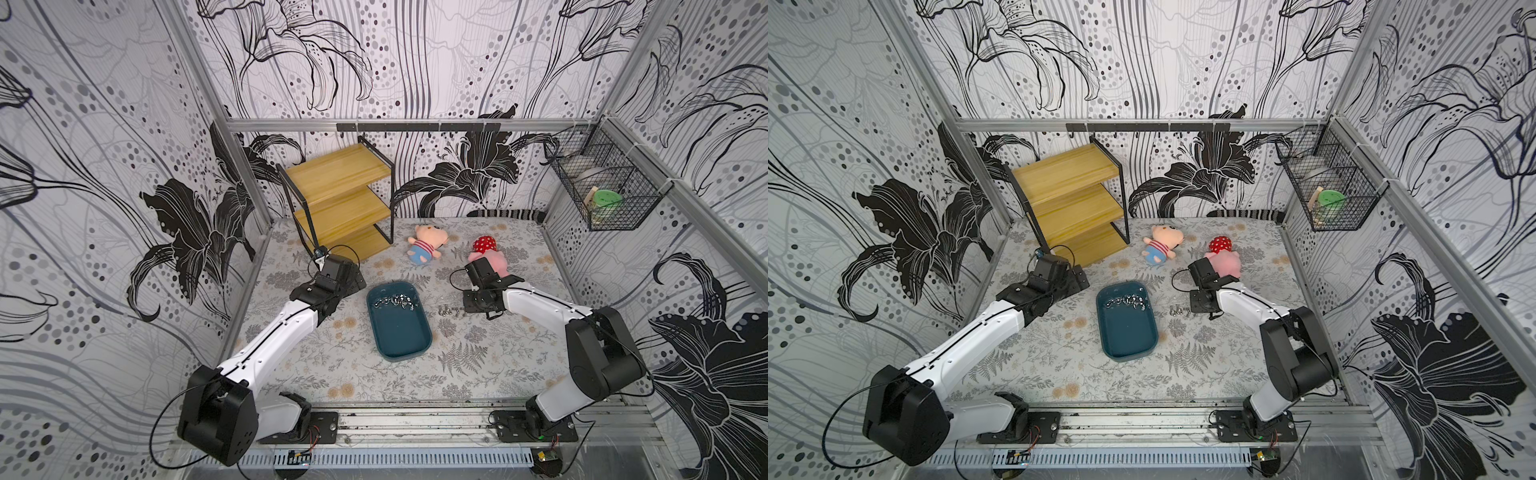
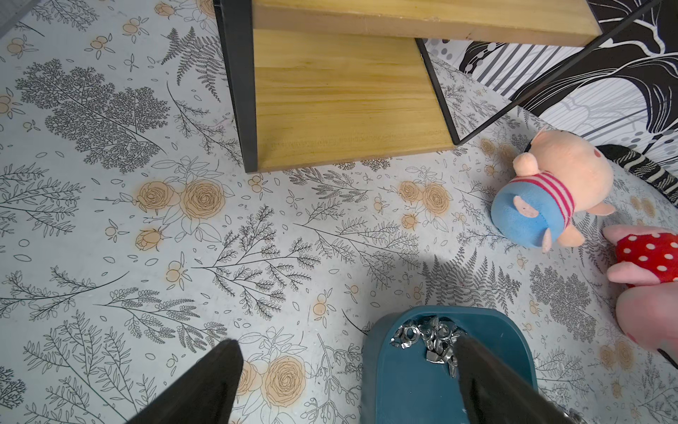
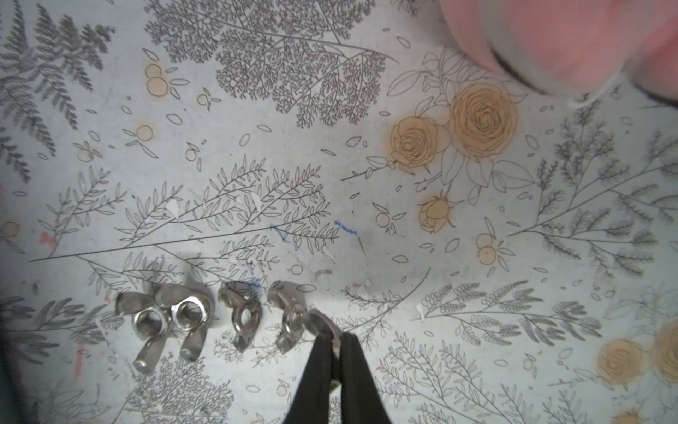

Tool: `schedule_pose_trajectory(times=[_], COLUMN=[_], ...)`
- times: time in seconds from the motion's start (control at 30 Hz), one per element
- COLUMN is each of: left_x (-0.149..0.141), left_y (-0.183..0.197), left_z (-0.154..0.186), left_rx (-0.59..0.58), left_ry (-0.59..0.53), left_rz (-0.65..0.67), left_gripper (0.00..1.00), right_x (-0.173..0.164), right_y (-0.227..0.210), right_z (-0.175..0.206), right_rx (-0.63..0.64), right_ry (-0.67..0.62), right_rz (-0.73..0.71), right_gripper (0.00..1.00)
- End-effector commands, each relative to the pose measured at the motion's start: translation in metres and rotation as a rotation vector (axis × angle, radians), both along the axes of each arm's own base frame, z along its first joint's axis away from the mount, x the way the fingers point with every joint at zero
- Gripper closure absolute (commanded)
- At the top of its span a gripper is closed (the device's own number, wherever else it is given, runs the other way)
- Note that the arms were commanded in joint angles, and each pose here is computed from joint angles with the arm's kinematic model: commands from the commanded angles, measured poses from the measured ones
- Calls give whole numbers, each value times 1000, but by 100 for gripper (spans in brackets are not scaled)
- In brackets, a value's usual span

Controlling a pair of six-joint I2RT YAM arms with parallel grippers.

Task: Take out the wing nut from the storage box
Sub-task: Place the wing nut at the center of the board.

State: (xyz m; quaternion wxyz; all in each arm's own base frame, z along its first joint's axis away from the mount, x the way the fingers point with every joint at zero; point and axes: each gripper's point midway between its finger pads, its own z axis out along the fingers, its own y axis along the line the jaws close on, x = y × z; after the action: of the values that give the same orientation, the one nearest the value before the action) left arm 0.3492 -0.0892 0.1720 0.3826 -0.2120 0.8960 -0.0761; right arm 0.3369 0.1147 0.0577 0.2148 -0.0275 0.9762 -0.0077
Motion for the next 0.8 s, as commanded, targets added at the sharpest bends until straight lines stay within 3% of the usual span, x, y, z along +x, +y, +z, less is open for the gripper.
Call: schedule_pose_trajectory(times=[0.0,0.77], left_x=[2,0], left_y=[-1,1], left_z=[8,6], left_rx=[10,12], left_ry=[-17,-15], left_rz=[-1,5], left_gripper=[5,5], right_x=[-3,-5], right_y=[-2,-6], right_z=[-13,-31], right_rx=[-7,-13], right_ry=[28,60], right_rz=[15,3], right_gripper=[98,98])
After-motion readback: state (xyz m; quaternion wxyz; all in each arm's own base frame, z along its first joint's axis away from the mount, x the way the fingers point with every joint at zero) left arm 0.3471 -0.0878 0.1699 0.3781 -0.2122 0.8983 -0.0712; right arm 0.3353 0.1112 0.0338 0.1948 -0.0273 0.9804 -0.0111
